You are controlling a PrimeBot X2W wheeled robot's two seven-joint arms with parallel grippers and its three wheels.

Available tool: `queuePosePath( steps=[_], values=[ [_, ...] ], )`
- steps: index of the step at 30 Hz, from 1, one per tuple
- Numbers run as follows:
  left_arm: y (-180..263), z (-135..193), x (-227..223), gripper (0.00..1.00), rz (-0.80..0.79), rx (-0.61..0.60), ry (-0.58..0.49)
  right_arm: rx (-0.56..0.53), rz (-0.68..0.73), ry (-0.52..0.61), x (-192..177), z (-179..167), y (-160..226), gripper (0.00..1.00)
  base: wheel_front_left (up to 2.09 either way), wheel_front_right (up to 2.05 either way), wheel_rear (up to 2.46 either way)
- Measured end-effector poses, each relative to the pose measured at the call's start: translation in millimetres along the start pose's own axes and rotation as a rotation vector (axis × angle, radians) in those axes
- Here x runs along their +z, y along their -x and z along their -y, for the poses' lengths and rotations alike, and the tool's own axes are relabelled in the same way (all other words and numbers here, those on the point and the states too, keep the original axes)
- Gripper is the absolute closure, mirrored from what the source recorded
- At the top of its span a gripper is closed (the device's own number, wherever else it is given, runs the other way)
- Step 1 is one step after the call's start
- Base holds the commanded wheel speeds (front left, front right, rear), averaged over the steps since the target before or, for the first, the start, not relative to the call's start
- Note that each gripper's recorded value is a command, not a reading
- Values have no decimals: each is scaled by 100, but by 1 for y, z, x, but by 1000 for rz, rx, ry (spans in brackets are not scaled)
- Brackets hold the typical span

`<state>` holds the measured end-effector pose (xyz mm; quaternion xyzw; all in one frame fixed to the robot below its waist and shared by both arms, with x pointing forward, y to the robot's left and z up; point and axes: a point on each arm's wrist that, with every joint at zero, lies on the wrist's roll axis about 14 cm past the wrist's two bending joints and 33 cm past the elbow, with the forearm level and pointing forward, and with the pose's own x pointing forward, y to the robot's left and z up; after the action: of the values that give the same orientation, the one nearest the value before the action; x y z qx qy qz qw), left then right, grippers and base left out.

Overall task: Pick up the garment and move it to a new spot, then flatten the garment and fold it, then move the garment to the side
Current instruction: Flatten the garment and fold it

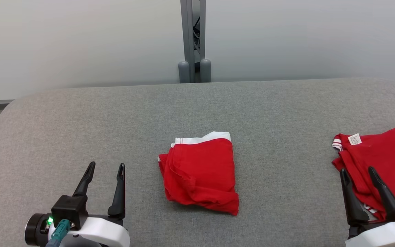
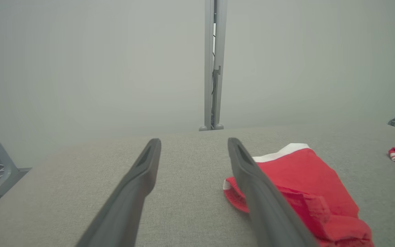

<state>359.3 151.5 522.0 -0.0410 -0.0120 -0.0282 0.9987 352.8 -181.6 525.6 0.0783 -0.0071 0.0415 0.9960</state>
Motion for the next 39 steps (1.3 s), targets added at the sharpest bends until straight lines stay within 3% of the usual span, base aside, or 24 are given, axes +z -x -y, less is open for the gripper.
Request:
queuePosePath(
  steps=[1, 2, 3, 11, 21, 29, 39],
  values=[
    [0, -1, 0, 0, -1, 4, 0, 1, 1, 0, 0, 0, 0, 62, 0, 0, 0],
    [0, -2, 0, 0, -2, 6, 2, 2, 2, -1, 1, -1, -1, 62, 0, 0, 0],
    [-1, -3, 1, 0, 5, 7, 4, 5, -10, -3, -1, -2, -2, 100, 0, 0, 0],
    [-1, -13, 5, 0, 19, 43, 0, 107, -73, -5, -20, -30, -17, 100, 0, 0, 0],
    [-2, -29, 5, 0, 24, 102, 8, 489, -203, -60, -67, -151, -45, 100, 0, 0, 0],
    [5, -43, -3, 0, 5, 160, 16, 643, -312, -93, -109, -207, -56, 100, 0, 0, 0],
    [2, -50, -6, 0, 3, 185, 19, 833, -364, -74, -130, -266, -44, 100, 0, 0, 0]
  ],
)
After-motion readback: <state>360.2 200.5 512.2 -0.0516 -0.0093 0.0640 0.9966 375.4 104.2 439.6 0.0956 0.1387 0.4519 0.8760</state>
